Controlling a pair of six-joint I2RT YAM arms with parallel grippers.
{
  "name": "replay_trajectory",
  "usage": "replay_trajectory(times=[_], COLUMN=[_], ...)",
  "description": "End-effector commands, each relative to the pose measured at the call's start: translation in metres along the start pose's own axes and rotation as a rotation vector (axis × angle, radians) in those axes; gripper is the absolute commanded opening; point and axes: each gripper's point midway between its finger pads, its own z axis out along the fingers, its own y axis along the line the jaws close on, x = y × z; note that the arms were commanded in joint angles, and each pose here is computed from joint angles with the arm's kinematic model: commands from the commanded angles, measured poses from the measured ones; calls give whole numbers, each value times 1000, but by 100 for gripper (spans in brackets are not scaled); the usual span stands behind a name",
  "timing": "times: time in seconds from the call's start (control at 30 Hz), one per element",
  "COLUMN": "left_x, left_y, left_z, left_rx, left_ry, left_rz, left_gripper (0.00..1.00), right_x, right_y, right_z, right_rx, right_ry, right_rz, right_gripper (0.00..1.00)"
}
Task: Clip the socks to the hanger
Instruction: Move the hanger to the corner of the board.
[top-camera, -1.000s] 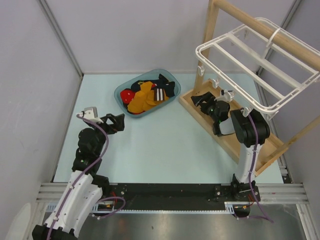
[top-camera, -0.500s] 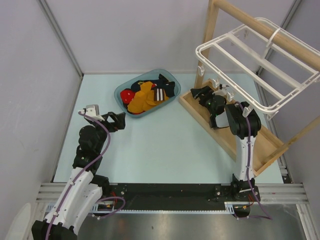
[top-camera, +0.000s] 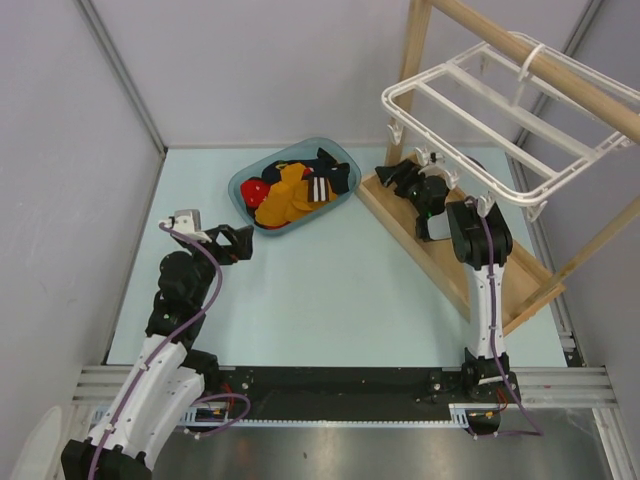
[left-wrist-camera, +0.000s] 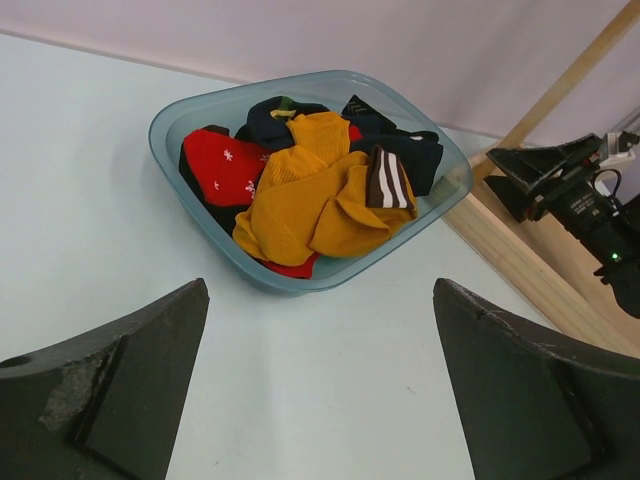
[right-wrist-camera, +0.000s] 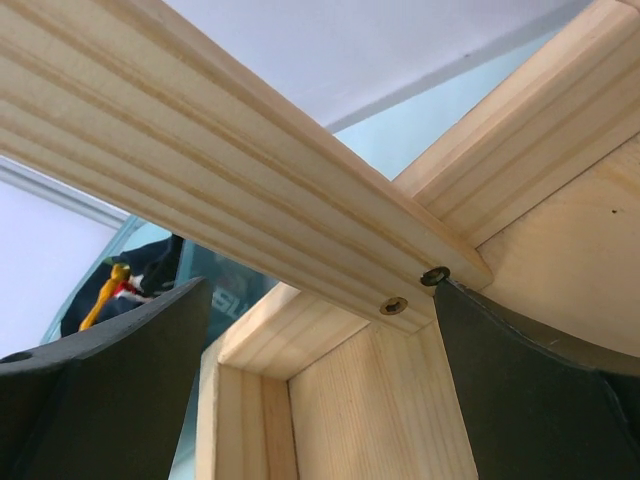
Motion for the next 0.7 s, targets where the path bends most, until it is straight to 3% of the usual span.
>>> replay_trajectory(times=[0.0,0.37,0.67], left_x=[-28,-26,-28], left_y=[-13,-14,-17], left_z=[-1,-3,0], left_rx=[38,44,62], left_ry=[-75,-74,-79], left_rz=[25,23,24], left_gripper=[100,100,100], right_x=[4,-3,-21], right_y=[39,53,89], right_z=[26,61,37], right_rx=[-136,-186,-197], right_ry=[25,80,100], right_rz=[-53,-81,-92], right_gripper=[100,100,100])
